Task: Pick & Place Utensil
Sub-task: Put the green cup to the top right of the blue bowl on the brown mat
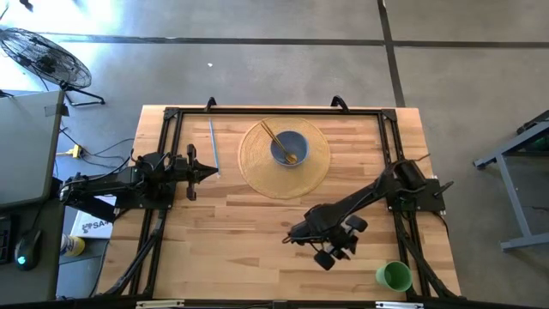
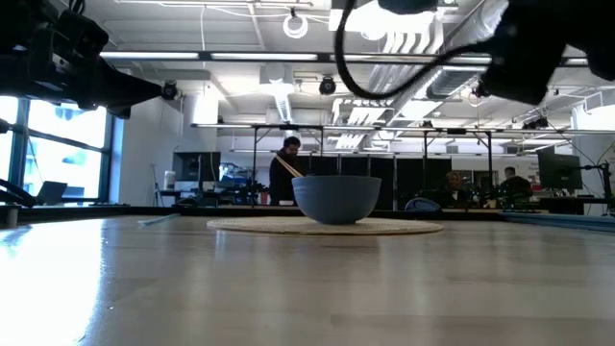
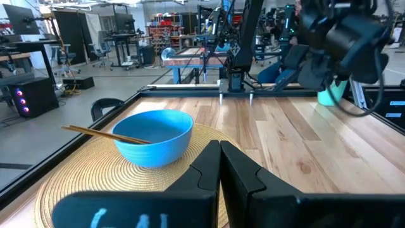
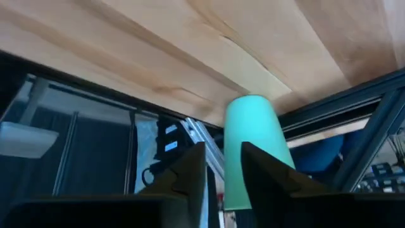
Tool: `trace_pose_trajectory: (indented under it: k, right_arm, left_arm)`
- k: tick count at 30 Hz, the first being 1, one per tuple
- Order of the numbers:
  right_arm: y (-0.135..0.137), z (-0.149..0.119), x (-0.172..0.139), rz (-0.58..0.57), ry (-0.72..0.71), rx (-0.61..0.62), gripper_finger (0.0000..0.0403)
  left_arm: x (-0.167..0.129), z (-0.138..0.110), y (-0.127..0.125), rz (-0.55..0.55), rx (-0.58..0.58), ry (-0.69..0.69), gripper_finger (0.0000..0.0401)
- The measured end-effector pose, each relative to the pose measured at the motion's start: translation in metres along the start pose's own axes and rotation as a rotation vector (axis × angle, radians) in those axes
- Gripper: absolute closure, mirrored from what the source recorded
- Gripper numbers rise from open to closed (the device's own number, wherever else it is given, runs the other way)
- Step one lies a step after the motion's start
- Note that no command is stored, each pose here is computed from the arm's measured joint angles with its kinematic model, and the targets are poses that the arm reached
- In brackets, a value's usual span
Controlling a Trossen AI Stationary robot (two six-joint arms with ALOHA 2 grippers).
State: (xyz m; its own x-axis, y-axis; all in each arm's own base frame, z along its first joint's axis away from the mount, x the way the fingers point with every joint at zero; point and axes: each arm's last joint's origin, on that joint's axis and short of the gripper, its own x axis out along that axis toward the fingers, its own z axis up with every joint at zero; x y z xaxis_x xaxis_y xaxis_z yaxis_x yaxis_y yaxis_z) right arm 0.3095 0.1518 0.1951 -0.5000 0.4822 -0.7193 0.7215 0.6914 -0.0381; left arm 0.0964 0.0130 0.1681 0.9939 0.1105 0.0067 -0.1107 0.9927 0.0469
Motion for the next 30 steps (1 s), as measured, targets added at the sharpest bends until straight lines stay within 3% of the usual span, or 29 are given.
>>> trace_pose_trajectory:
  k: [11, 18, 25, 30]
  right_arm:
    - [-0.026, 0.021, 0.038, -0.055, 0.135, 0.049, 0.0183]
    - [-0.038, 0.033, 0.061, -0.019, 0.200, 0.045, 0.0102]
    - [-0.038, 0.036, 0.083, 0.055, 0.269, 0.044, 0.0052]
    - [-0.039, 0.028, 0.097, 0.031, 0.302, 0.019, 0.0037]
  left_arm:
    - [0.000, 0.000, 0.000, 0.000, 0.000, 0.000, 0.0400]
    - [0.000, 0.000, 0.000, 0.000, 0.000, 0.000, 0.0400]
    - [0.000, 0.000, 0.000, 0.000, 0.000, 0.000, 0.0400]
    - [0.000, 0.000, 0.000, 0.000, 0.000, 0.000, 0.0400]
